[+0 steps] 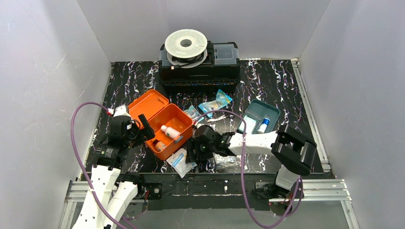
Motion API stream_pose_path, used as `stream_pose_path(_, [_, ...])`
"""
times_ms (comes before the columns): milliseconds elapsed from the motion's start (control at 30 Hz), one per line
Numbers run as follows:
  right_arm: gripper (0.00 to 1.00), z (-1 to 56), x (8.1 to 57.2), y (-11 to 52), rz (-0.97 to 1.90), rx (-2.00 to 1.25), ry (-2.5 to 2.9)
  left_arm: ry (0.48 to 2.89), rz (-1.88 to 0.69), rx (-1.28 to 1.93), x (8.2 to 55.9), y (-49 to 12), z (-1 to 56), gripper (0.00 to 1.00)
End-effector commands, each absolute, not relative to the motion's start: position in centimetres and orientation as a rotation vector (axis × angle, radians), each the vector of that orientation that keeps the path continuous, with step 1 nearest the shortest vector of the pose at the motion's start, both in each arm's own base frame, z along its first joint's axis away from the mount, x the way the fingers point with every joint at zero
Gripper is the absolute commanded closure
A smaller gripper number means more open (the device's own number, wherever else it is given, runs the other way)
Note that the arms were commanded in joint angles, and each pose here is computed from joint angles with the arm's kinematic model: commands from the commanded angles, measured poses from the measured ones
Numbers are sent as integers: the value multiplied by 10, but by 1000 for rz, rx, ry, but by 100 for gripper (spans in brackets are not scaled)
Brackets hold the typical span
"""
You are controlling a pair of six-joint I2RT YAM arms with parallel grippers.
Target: Organize the medicine kit
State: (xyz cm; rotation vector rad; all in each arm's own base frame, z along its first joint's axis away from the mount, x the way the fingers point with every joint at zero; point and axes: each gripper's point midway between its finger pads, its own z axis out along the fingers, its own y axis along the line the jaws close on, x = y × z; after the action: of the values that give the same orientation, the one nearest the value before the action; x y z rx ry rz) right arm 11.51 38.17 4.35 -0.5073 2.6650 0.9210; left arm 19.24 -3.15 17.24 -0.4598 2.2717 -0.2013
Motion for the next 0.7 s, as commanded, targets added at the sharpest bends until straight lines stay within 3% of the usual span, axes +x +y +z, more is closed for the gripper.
stream_pose_path(0, [24,45,117,398,988,-462,2625,2278,-187,-455,191,-30,172,2])
stream_pose_path(267, [36,28,113,394,956,-392,2663,2279,-188,-455,191,-30,171,1])
stream_pose_path(667, [79,7,108,390,867,-341,2715,2281,-190,-454,191,-31,171,0])
